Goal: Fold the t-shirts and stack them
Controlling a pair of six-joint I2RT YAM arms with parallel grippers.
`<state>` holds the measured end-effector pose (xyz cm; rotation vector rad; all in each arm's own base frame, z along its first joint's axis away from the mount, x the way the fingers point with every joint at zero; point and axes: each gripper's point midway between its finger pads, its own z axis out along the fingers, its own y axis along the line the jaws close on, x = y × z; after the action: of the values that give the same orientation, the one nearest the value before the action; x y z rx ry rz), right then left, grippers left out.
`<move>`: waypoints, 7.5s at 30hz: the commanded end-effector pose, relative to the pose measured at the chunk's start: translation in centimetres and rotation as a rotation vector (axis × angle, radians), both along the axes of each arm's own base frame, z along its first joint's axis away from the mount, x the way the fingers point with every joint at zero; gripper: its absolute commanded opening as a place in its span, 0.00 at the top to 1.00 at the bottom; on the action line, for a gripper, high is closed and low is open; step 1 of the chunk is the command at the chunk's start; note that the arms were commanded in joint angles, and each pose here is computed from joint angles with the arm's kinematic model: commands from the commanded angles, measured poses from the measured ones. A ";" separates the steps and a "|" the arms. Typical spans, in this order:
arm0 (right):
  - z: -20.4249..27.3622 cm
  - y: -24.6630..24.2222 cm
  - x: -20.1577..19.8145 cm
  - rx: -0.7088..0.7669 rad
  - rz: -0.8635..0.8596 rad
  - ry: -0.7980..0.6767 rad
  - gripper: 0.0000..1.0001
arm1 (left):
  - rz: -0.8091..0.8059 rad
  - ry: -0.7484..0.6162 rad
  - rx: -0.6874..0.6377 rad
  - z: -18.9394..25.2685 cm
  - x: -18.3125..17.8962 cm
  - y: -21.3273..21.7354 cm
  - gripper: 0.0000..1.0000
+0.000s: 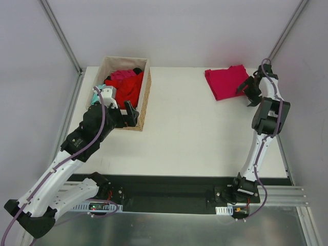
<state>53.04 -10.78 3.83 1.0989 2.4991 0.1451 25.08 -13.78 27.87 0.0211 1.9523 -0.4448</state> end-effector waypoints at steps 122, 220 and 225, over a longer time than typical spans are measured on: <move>17.3 29.4 -21.6 -0.060 0.773 -0.377 0.04 | 0.121 -0.010 -0.038 12.9 12.8 6.8 0.01; 1.5 29.3 1.0 0.094 0.722 -0.205 0.04 | 0.096 0.295 -0.128 1.0 4.8 2.0 0.01; 1.3 27.4 3.7 0.103 0.650 -0.238 0.04 | 0.068 0.291 -0.123 0.5 5.4 1.6 0.01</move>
<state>54.20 17.41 4.25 0.1750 2.6107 0.5017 29.67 -10.87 26.46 -0.2664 2.2774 -0.4689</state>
